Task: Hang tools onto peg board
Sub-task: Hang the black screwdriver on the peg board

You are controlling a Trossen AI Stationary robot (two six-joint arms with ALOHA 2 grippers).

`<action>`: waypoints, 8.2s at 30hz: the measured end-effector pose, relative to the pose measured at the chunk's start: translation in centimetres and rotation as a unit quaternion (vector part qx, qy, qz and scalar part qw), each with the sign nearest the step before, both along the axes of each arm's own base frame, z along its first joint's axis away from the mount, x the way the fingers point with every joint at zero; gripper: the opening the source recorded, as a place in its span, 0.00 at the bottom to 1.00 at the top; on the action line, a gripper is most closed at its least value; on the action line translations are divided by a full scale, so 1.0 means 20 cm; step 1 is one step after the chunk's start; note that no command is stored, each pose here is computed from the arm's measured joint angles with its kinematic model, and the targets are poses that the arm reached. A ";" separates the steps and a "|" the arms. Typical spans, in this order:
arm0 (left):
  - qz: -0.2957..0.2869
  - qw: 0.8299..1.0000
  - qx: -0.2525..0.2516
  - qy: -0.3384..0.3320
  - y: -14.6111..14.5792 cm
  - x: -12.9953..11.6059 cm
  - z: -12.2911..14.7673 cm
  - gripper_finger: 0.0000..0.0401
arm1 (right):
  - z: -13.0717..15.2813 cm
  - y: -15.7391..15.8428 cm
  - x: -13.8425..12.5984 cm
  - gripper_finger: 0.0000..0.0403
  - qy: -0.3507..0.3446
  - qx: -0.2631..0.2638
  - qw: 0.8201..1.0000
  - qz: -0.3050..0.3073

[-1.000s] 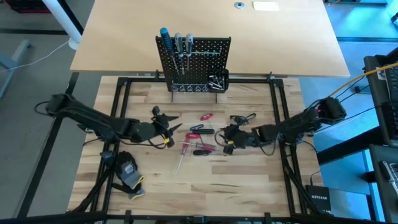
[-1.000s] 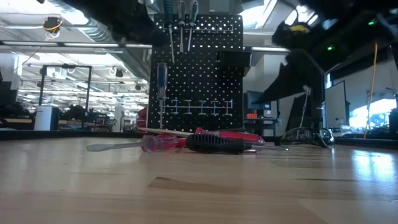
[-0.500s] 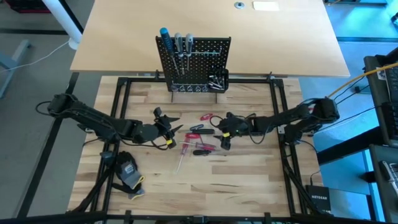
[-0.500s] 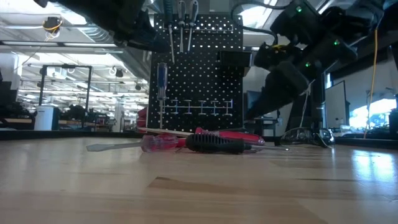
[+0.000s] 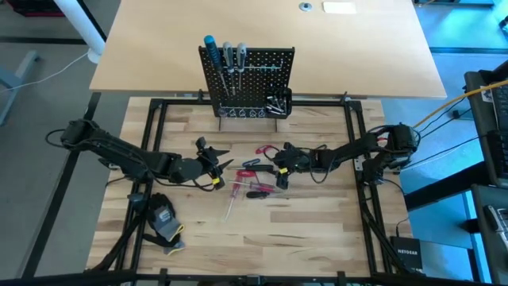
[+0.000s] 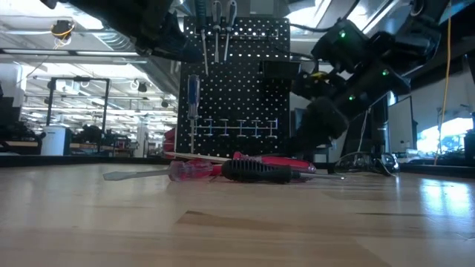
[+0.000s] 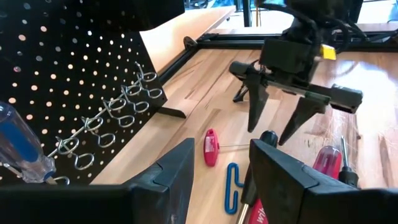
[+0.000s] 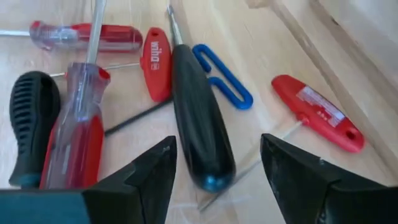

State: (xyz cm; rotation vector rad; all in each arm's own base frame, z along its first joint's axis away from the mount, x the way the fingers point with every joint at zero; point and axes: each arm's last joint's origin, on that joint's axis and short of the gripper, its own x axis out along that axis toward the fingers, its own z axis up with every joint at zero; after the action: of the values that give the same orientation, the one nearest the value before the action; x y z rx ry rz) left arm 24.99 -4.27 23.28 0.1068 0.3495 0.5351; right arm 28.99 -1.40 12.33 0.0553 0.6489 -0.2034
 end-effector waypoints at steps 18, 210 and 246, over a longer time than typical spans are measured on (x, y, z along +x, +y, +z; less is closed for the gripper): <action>0.000 1.000 0.000 0.002 0.00 0.00 0.00 0.36 | -0.07 -0.01 0.03 0.42 -0.004 0.035 0.998 0.051; -0.029 0.986 0.072 -0.149 0.12 0.18 0.43 0.26 | 0.97 0.33 -0.25 0.02 -0.211 -0.154 0.959 0.112; 0.255 0.948 0.166 -0.093 0.49 0.42 0.01 0.26 | 0.48 0.37 -0.41 0.04 -0.191 -0.119 0.974 0.018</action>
State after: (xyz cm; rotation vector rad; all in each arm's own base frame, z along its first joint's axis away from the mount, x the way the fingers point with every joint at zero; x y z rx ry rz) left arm 33.43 5.58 23.39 0.2944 0.0927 1.1083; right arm 20.80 5.97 21.83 -0.1450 0.2381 -0.2260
